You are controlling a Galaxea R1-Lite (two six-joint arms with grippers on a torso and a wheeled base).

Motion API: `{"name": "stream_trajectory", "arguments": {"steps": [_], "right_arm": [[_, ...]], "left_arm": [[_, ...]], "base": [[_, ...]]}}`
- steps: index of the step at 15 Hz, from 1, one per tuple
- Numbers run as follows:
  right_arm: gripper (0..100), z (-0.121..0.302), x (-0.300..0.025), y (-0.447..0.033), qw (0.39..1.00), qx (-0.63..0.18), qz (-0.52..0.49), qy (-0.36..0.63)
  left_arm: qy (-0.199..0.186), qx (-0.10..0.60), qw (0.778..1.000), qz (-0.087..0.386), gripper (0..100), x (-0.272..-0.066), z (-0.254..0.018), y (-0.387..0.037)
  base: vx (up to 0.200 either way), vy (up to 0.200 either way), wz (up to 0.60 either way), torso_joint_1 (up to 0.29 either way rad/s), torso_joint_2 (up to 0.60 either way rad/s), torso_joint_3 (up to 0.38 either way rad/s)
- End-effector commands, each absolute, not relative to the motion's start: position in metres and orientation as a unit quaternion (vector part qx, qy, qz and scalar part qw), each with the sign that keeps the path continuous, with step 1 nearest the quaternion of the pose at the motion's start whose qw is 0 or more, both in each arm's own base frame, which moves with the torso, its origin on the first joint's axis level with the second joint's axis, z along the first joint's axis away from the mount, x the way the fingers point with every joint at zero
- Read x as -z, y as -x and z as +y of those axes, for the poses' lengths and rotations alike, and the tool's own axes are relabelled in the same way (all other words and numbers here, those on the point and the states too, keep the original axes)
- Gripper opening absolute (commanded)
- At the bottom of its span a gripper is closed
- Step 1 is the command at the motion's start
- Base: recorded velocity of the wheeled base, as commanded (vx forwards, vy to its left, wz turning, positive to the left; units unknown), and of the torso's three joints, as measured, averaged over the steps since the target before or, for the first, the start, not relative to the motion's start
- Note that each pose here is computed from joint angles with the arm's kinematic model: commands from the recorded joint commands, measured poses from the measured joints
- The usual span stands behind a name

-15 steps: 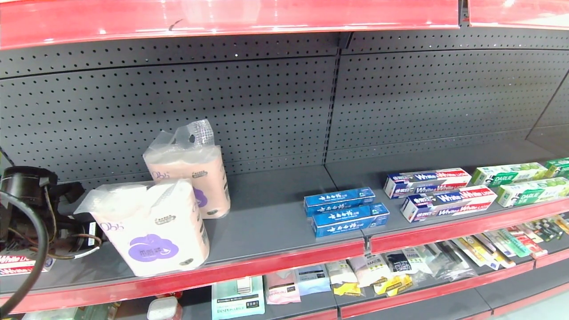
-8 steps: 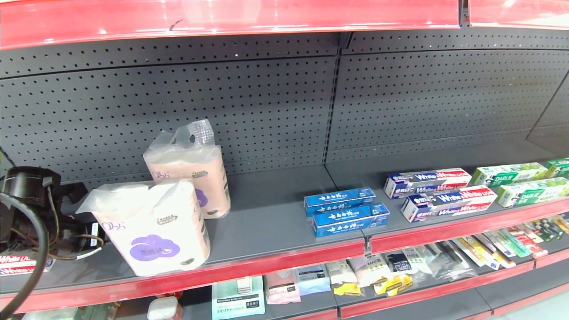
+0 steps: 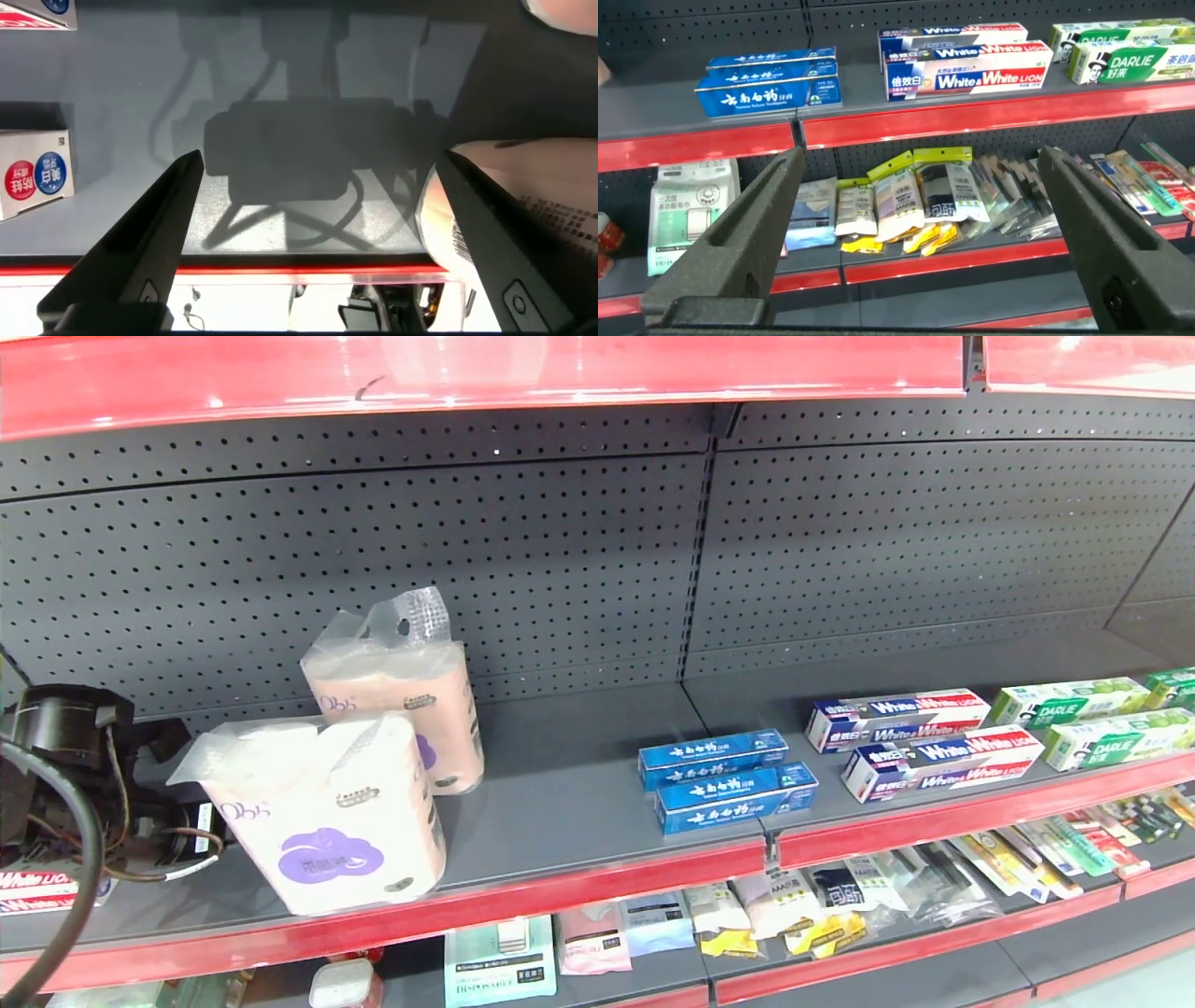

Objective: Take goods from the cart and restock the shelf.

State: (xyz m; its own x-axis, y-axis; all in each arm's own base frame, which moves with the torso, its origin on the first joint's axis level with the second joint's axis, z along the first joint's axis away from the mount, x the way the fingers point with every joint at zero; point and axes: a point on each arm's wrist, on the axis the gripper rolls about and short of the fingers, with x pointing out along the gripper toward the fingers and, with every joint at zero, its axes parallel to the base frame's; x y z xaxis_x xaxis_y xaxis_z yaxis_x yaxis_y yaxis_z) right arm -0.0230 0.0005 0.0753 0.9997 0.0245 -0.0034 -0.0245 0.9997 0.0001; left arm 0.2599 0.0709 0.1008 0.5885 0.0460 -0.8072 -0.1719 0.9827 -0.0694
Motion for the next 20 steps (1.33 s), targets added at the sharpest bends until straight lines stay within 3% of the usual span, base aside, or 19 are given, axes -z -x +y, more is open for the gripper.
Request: {"name": "stream_trajectory", "arguments": {"steps": [1, 20], "right_arm": [[100, 0.0, -0.075, 0.023, 1.0, -0.012, 0.002, 0.0], [100, 0.0, -0.075, 0.023, 1.0, -0.012, 0.002, 0.0]], "left_arm": [[0.067, -0.057, 0.889, 0.449, 100, -0.101, 0.068, -0.26], [0.06, -0.041, 0.89, 0.451, 100, -0.103, 0.058, -0.258]], "base": [[0.0, 0.0, 0.0, 0.0, 0.0, 0.0], [0.0, 0.0, 0.0, 0.0, 0.0, 0.0]]}}
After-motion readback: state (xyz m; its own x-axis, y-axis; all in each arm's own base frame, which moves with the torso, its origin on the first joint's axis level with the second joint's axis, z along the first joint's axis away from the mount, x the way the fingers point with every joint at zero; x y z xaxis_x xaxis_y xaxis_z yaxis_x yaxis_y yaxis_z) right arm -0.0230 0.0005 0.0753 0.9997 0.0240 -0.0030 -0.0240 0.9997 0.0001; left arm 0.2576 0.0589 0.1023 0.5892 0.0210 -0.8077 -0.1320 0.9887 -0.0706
